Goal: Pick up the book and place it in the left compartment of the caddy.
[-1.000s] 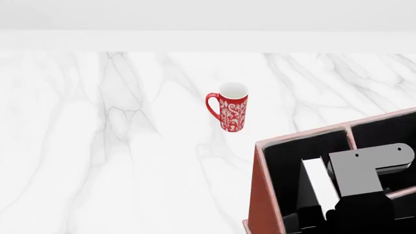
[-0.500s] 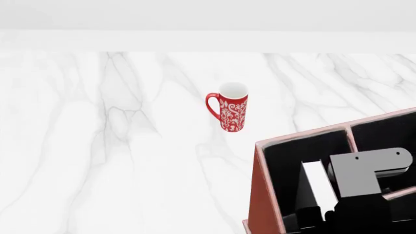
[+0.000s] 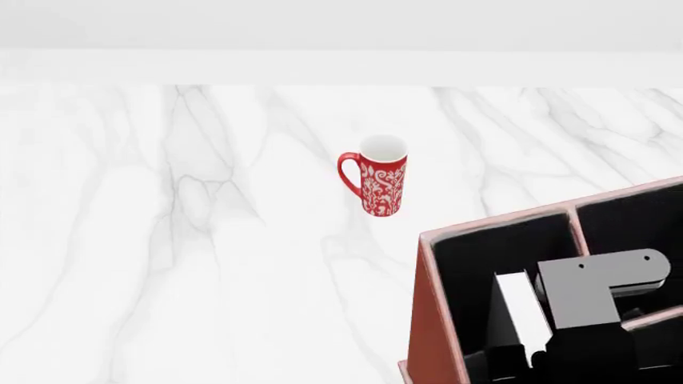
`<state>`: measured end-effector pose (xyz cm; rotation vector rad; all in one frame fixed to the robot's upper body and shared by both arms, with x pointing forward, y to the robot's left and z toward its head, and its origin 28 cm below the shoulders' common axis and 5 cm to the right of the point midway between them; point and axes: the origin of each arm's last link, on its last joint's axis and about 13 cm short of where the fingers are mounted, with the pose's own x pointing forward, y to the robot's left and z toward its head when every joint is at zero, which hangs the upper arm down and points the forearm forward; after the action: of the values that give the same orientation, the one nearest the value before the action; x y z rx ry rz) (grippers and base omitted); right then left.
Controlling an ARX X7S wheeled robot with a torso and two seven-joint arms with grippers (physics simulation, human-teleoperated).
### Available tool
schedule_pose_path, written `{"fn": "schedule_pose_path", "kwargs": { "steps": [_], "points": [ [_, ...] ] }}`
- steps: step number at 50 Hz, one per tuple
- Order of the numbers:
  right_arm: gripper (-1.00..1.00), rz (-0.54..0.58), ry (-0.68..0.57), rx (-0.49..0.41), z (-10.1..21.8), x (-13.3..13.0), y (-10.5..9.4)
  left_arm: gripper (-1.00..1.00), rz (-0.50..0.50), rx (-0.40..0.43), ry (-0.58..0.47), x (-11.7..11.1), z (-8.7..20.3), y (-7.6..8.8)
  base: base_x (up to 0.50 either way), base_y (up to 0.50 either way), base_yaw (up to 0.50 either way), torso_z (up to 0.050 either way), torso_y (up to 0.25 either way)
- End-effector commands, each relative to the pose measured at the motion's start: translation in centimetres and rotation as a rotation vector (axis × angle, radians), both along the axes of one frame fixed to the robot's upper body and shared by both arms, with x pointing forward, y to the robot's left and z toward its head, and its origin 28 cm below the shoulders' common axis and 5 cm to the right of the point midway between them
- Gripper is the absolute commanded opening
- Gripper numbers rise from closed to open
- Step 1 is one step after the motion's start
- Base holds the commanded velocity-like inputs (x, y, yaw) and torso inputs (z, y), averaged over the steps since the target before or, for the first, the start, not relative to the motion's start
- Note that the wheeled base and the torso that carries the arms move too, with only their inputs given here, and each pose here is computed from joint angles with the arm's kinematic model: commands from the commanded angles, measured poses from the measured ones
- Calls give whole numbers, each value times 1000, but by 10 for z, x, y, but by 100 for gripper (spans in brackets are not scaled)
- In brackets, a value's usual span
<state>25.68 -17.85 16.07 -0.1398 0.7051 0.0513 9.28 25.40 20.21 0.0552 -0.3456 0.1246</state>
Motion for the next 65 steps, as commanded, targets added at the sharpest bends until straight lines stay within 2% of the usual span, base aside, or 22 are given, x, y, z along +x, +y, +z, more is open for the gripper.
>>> {"fn": "schedule_pose_path", "kwargs": {
  "steps": [1, 14, 21, 22, 46, 65],
  "points": [
    [-100, 15, -81, -46, 9, 8, -2, 100, 0, 1, -2, 0, 0, 0, 0, 0, 0, 0, 10],
    [-100, 24, -78, -49, 7, 8, -2, 100, -1, 1, -1, 0, 0, 0, 0, 0, 0, 1, 1],
    [-100, 40, -105, -89, 7, 10, -4, 100, -2, 1, -1, 0, 0, 0, 0, 0, 0, 0, 1],
    [100, 31, -98, -68, 8, 10, -4, 100, -2, 0, 0, 0, 0, 0, 0, 0, 0, 0, 0],
    [100, 40, -114, -59, 13, 6, -4, 100, -3, 2, -2, -1, 0, 0, 0, 0, 0, 0, 0],
    [100, 60, -223, -46, 46, -17, 1, 100, -4, 1, -3, -2, 0, 0, 0, 0, 0, 0, 0]
  ]
}}
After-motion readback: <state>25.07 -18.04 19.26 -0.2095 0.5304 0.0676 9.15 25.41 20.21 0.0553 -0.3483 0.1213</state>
